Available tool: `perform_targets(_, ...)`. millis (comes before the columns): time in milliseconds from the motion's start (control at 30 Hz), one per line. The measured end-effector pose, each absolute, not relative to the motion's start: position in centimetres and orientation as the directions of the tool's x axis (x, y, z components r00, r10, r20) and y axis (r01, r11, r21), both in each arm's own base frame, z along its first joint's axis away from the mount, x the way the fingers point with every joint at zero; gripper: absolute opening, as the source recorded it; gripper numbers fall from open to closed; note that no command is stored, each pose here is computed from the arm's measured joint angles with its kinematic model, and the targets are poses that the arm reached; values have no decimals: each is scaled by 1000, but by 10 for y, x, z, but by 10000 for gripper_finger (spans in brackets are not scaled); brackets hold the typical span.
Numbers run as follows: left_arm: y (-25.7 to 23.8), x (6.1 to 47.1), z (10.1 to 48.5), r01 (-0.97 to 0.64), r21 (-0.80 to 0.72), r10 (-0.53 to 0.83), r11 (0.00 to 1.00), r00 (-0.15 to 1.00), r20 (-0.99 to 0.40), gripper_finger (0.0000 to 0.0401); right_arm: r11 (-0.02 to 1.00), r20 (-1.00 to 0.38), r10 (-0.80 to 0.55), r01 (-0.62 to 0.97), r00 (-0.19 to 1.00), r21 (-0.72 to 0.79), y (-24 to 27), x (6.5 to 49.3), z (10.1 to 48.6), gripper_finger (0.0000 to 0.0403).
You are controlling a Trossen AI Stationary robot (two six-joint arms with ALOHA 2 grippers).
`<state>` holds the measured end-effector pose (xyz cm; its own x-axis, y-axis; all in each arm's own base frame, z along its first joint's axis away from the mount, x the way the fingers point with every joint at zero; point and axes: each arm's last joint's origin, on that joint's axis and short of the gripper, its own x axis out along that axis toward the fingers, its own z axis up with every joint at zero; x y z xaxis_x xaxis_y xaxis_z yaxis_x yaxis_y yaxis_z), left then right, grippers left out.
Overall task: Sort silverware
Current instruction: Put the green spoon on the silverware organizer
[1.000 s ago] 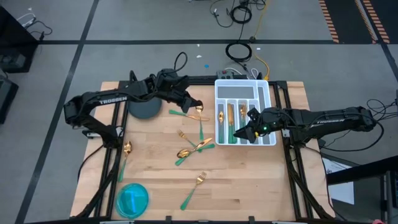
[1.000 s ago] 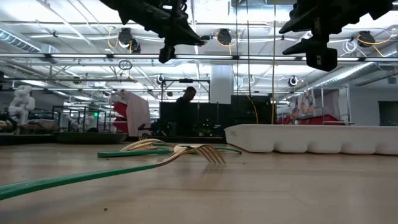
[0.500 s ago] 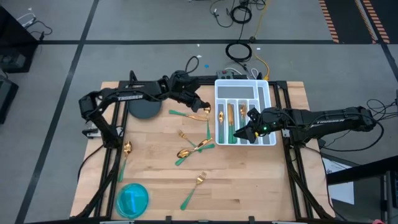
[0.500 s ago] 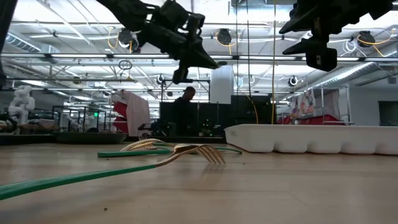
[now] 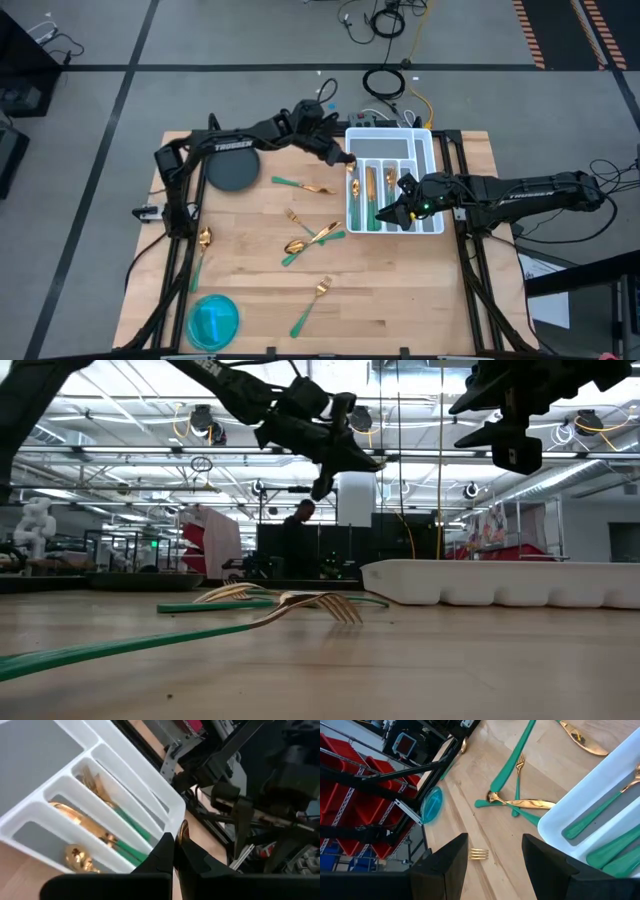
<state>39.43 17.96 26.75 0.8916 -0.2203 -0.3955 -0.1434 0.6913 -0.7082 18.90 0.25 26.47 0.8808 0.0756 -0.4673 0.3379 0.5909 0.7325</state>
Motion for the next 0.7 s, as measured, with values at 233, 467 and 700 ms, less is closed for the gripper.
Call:
perform_targets(233,185,412,277,-107,-712,-229,694,905,-359,6,603,-469,75,334,880,724,2,189,265,178)
perform_targets(467,192,416,267,-128,-714,-224,689,898,-377,6,616,-471,75,331,879,715,2,189,264,178)
perform_targets(700,197,419,247,-167,-712,-225,682,878,-422,6,621,-472,75,330,878,711,2,189,264,178)
